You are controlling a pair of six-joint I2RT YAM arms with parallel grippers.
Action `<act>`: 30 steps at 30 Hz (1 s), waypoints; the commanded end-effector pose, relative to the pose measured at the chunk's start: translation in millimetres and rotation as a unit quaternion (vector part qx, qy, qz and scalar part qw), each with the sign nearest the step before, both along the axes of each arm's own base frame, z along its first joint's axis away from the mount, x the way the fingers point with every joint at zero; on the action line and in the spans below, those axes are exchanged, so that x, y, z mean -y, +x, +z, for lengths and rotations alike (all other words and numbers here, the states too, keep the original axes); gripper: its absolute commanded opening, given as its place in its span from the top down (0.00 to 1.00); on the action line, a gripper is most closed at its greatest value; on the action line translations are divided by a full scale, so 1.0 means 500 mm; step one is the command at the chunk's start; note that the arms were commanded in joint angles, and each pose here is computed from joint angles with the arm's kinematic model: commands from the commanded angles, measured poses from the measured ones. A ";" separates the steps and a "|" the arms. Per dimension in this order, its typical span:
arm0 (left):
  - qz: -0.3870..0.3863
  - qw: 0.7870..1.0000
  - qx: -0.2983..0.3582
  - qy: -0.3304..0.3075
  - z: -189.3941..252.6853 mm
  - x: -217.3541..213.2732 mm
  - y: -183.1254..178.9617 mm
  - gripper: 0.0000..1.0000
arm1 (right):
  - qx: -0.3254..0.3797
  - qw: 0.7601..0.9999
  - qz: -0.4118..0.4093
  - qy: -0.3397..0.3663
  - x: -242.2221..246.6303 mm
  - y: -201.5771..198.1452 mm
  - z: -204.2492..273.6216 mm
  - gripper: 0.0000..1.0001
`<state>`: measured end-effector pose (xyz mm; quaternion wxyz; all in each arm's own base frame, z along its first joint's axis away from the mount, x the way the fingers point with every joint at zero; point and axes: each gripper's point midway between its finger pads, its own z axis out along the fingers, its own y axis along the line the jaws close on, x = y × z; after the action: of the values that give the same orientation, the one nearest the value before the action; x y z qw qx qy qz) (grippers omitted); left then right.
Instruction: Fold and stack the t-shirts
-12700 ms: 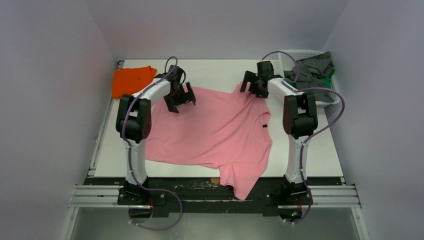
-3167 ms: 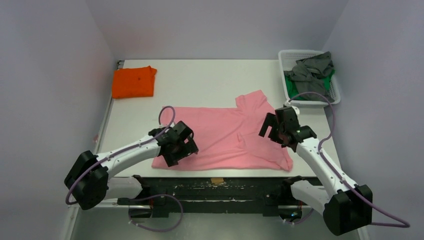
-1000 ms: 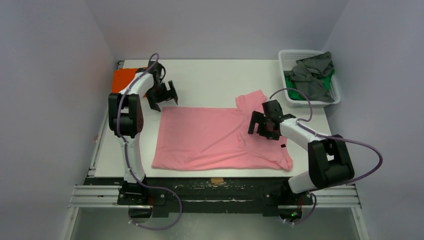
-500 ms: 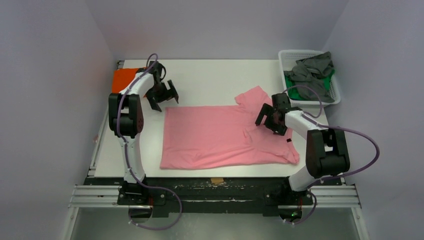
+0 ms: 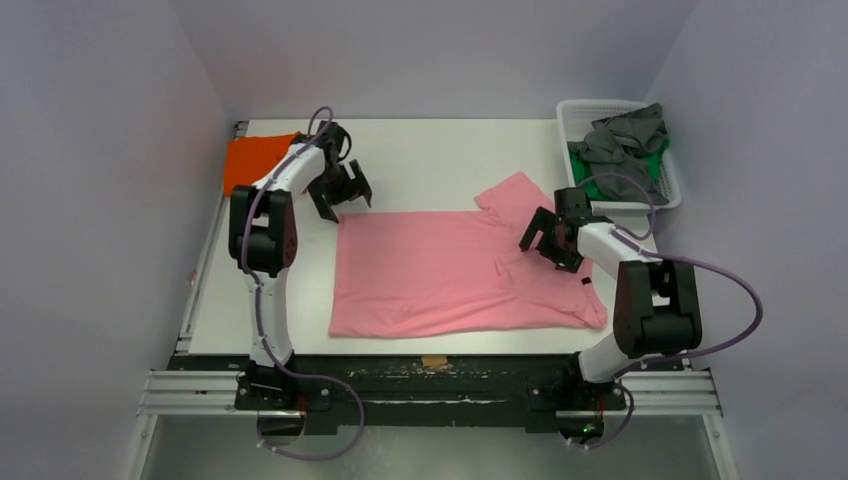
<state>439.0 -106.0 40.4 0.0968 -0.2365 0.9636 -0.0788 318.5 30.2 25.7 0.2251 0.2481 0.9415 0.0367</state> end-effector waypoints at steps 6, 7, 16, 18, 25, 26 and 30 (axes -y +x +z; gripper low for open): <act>0.014 1.000 -0.005 -0.002 -0.018 0.025 0.011 0.21 | -0.053 0.998 0.001 -0.027 0.031 -0.076 -0.022 0.03; 0.018 1.000 -0.010 0.001 -0.022 0.024 0.007 0.21 | -0.050 0.998 0.002 -0.029 0.032 -0.075 -0.017 0.03; 0.026 0.999 -0.014 0.022 -0.032 0.022 0.003 0.77 | -0.015 1.000 0.011 -0.025 0.028 -0.059 0.023 0.03; 0.026 0.999 -0.013 0.022 -0.032 0.024 0.005 0.86 | 0.000 1.000 0.017 -0.023 0.025 -0.051 0.040 0.03; 0.022 0.999 -0.008 0.025 -0.021 0.023 0.005 1.00 | 0.061 0.997 0.044 -0.034 0.025 0.003 0.124 0.02; 0.020 0.999 -0.003 0.025 -0.016 0.025 0.003 1.00 | 0.073 0.996 0.049 -0.030 0.020 0.019 0.138 0.02; 0.023 0.998 0.024 0.059 0.013 0.007 0.004 1.00 | 0.123 0.990 0.063 -0.025 0.007 0.111 0.191 0.02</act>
<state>436.0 -115.6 22.7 0.0892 -0.2572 0.9612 -0.0443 321.5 21.9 79.3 0.2738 0.2027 0.9395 0.0347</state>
